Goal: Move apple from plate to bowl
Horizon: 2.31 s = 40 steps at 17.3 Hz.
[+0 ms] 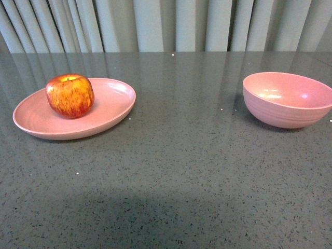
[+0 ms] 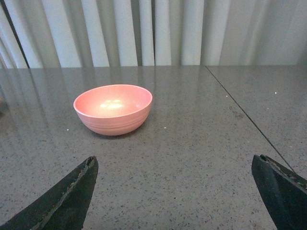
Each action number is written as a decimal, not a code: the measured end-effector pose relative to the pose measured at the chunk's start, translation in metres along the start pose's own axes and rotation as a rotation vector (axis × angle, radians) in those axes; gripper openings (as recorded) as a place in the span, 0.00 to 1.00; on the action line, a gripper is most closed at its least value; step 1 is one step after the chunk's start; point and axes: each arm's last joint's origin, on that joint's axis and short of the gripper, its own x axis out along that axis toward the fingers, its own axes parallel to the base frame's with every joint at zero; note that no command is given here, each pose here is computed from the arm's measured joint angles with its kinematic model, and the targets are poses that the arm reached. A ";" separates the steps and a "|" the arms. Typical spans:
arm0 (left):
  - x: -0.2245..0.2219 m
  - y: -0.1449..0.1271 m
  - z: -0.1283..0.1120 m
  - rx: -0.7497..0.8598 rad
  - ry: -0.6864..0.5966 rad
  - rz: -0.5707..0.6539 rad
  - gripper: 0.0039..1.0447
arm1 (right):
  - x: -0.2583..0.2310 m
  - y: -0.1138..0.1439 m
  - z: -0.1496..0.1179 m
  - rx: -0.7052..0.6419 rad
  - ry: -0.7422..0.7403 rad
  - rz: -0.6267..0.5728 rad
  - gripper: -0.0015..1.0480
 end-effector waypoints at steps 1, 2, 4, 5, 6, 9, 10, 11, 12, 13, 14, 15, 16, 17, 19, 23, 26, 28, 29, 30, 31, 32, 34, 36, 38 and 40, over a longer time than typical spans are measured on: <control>0.000 0.000 0.000 0.000 0.000 0.000 0.94 | 0.000 0.000 0.000 0.000 0.000 0.000 0.94; 0.000 0.000 0.000 0.000 0.000 0.000 0.94 | 0.000 0.000 0.000 0.000 0.000 0.000 0.94; 0.000 0.000 0.000 0.000 0.000 0.000 0.94 | 0.000 0.000 0.000 0.000 0.000 0.000 0.94; 0.000 0.000 0.000 0.000 0.000 0.000 0.94 | 0.000 0.000 0.000 0.000 0.000 0.000 0.94; 0.000 0.000 0.000 0.000 0.000 0.000 0.94 | 0.000 0.000 0.000 0.000 0.000 0.000 0.94; 0.000 0.000 0.000 0.000 0.000 0.000 0.94 | 0.000 0.000 0.000 0.000 0.000 0.000 0.94; 0.000 0.000 0.000 0.000 0.000 0.000 0.94 | 0.000 0.000 0.000 0.000 0.000 0.000 0.94; 0.000 0.000 0.000 0.000 0.000 0.000 0.94 | 0.000 0.000 0.000 0.000 0.000 0.000 0.94; 0.000 0.000 0.000 0.000 0.000 0.000 0.94 | 0.000 0.000 0.000 0.000 0.000 0.000 0.94; 0.000 0.000 0.000 0.000 0.000 0.000 0.94 | 0.000 0.000 0.000 0.000 0.000 0.000 0.94; 0.000 0.000 0.000 0.000 0.000 0.000 0.94 | 0.000 0.000 0.000 0.000 0.000 0.000 0.94; 0.000 0.000 0.000 0.000 0.000 0.000 0.94 | 0.000 0.000 -0.001 0.008 0.022 0.010 0.94; 0.000 0.000 0.000 0.000 0.000 0.000 0.94 | 0.000 -0.001 -0.004 0.051 0.135 0.057 0.94; 0.000 0.000 0.000 0.000 0.000 0.000 0.94 | 0.003 -0.001 -0.004 0.106 0.211 0.076 0.94; 0.000 0.000 0.000 0.000 0.000 0.000 0.94 | 0.006 -0.003 0.008 0.136 0.165 0.096 0.94; 0.000 0.000 0.000 0.000 0.000 0.000 0.94 | 0.027 -0.009 0.058 0.139 0.047 0.108 0.94; 0.000 0.000 0.000 0.000 0.000 0.000 0.94 | 0.182 0.002 0.131 0.115 0.231 0.176 0.94; 0.000 0.000 0.000 0.000 0.000 0.000 0.94 | 0.210 0.007 0.129 0.103 0.308 0.158 0.94; 0.000 0.000 0.000 0.000 0.000 0.000 0.94 | 0.222 0.008 0.126 0.103 0.341 0.153 0.94; 0.000 0.000 0.000 0.000 0.000 0.000 0.94 | 0.234 0.008 0.123 0.103 0.375 0.147 0.94; 0.000 0.000 0.000 0.000 0.000 0.000 0.94 | 0.244 0.011 0.118 0.091 0.395 0.130 0.94; 0.000 0.000 0.000 0.000 0.000 0.000 0.94 | 0.255 0.012 0.110 0.089 0.440 0.121 0.94; 0.000 0.000 0.000 0.000 0.000 0.000 0.94 | 0.267 0.016 0.093 0.072 0.499 0.103 0.94; 0.000 0.000 0.000 0.000 0.000 0.000 0.94 | 0.273 0.018 0.079 0.059 0.544 0.095 0.94; 0.000 0.000 0.000 0.000 0.000 0.000 0.94 | 0.278 0.020 0.066 0.057 0.579 0.096 0.94; 0.000 0.000 0.000 0.000 0.000 0.000 0.94 | 0.283 0.021 0.055 0.059 0.602 0.086 0.94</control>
